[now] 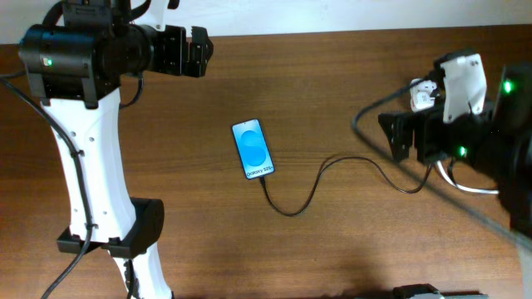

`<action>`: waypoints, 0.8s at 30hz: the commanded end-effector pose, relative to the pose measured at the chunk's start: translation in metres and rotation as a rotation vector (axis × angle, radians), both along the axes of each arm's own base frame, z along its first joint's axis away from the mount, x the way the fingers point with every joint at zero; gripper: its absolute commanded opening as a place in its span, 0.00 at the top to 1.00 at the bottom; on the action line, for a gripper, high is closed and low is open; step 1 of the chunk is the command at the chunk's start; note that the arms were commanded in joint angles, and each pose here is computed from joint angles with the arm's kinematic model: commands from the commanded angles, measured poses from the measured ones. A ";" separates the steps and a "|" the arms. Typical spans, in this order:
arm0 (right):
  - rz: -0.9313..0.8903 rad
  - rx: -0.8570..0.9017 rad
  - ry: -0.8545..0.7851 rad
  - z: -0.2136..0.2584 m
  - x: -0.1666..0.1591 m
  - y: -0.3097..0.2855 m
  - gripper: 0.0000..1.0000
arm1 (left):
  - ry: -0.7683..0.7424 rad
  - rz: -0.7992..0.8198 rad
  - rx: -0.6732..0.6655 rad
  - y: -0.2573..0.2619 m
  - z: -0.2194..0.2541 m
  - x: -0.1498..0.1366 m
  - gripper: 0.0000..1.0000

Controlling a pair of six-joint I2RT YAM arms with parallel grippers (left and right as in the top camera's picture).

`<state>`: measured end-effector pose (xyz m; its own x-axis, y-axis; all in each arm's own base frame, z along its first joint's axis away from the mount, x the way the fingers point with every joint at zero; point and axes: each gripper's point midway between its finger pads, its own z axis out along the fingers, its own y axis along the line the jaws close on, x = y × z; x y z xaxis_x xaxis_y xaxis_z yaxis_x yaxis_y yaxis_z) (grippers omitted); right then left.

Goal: Plug charger to phone and switch on socket

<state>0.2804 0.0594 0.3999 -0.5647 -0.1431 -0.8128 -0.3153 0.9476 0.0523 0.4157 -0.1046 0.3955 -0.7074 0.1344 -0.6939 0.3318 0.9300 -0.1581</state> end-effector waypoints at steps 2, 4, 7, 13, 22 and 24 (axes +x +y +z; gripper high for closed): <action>-0.025 -0.022 -0.166 -0.024 -0.006 -0.003 0.02 | -0.004 0.011 0.007 0.003 0.000 0.001 0.00; -0.026 -0.012 -0.254 -0.052 -0.007 -0.003 0.02 | -0.004 0.011 0.007 0.003 0.000 0.001 0.01; -0.029 0.005 -0.397 -0.087 -0.013 -0.004 0.02 | -0.004 0.011 0.007 0.003 0.000 0.001 0.01; -0.083 0.019 -0.666 -0.138 -0.036 -0.015 0.02 | -0.004 0.011 0.007 0.003 0.000 0.001 0.01; -0.147 0.004 -0.692 -0.191 -0.042 -0.031 0.02 | -0.004 0.011 0.007 0.003 0.000 0.001 0.01; -0.159 0.000 -0.675 -0.205 -0.038 -0.034 0.02 | -0.003 0.011 0.007 0.003 0.000 0.001 0.01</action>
<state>0.2386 0.0318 0.2081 0.0634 -0.1045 -0.9925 -0.1622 0.9802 -0.1136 0.4162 -0.1040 0.3951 -0.7078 0.1341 -0.6935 0.3289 0.9315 -0.1555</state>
